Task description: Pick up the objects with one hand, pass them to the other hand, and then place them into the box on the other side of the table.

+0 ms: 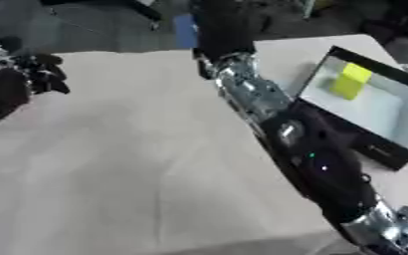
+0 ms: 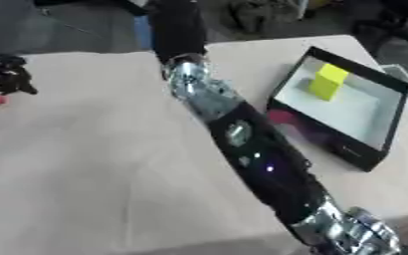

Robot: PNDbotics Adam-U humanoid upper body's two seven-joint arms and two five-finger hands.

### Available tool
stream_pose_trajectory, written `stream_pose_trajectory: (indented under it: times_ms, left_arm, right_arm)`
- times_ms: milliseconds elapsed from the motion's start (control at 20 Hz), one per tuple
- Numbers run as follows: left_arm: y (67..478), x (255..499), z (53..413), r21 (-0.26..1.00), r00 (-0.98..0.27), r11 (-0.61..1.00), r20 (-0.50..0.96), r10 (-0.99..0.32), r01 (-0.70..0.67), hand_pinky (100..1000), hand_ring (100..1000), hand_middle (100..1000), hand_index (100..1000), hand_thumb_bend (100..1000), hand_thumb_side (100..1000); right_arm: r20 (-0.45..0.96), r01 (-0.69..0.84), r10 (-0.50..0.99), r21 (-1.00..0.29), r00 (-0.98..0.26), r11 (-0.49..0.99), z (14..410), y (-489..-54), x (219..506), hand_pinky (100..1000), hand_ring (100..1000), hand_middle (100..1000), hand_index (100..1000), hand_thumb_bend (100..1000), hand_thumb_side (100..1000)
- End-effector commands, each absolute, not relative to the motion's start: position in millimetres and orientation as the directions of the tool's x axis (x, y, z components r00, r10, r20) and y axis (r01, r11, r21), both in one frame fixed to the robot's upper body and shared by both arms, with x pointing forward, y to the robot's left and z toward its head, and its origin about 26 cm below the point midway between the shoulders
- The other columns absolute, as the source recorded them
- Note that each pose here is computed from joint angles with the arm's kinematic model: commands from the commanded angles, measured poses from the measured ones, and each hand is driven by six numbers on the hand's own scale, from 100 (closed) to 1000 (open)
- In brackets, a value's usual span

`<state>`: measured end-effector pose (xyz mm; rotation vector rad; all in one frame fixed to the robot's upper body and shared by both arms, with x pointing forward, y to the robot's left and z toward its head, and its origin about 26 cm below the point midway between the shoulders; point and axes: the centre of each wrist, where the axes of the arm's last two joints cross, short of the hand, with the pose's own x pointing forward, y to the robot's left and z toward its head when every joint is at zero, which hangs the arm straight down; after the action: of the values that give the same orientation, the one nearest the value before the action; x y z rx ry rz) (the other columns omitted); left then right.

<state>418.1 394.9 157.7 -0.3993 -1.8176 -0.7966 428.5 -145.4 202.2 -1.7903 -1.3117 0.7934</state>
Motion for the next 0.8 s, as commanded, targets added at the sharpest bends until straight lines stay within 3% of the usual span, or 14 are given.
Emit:
stream_pose_trajectory:
  times_ms: [50,200,350,500,550,650,750,800]
  left_arm:
    - [436,396,192,0.451,-0.510,0.753,0.841,-0.180,0.479,751,593,598,784,141,1000]
    - [456,378,188,0.490,-0.538,0.770,0.811,-0.230,0.409,750,592,597,784,109,1000]
    - [464,364,179,0.516,-0.538,0.767,0.799,-0.269,0.381,750,592,598,785,100,1000]
    - [467,356,170,0.551,-0.533,0.747,0.786,-0.314,0.372,750,593,598,787,100,1000]
    - [467,354,167,0.559,-0.531,0.742,0.783,-0.323,0.372,750,593,598,787,100,1000]
    - [469,351,162,0.565,-0.526,0.738,0.782,-0.336,0.369,750,592,597,786,100,1000]
    - [470,349,159,0.568,-0.518,0.736,0.783,-0.345,0.369,749,592,597,786,100,1000]
    - [470,348,158,0.568,-0.514,0.735,0.784,-0.347,0.370,749,593,597,786,100,1000]
  right_arm:
    - [0.071,0.483,0.836,-0.841,0.544,-0.243,208,-215,447,289,579,533,333,100,100]
    - [0.147,0.468,0.720,-0.842,0.678,-0.268,204,-269,453,256,565,522,354,100,100]
    - [0.230,0.470,0.641,-0.852,0.733,-0.231,196,-307,456,241,562,520,377,100,100]
    - [0.268,0.433,0.590,-0.888,0.762,-0.155,174,-328,460,300,600,568,434,100,100]
    - [0.267,0.401,0.577,-0.909,0.771,-0.114,164,-332,461,344,622,590,472,100,100]
    - [0.247,0.314,0.560,-0.949,0.791,-0.025,145,-339,463,533,701,677,702,100,100]
    - [0.211,0.209,0.549,-0.976,0.809,0.068,130,-344,463,679,750,734,810,100,109]
    - [0.185,0.158,0.545,-0.983,0.818,0.096,124,-346,463,731,764,750,846,140,288]
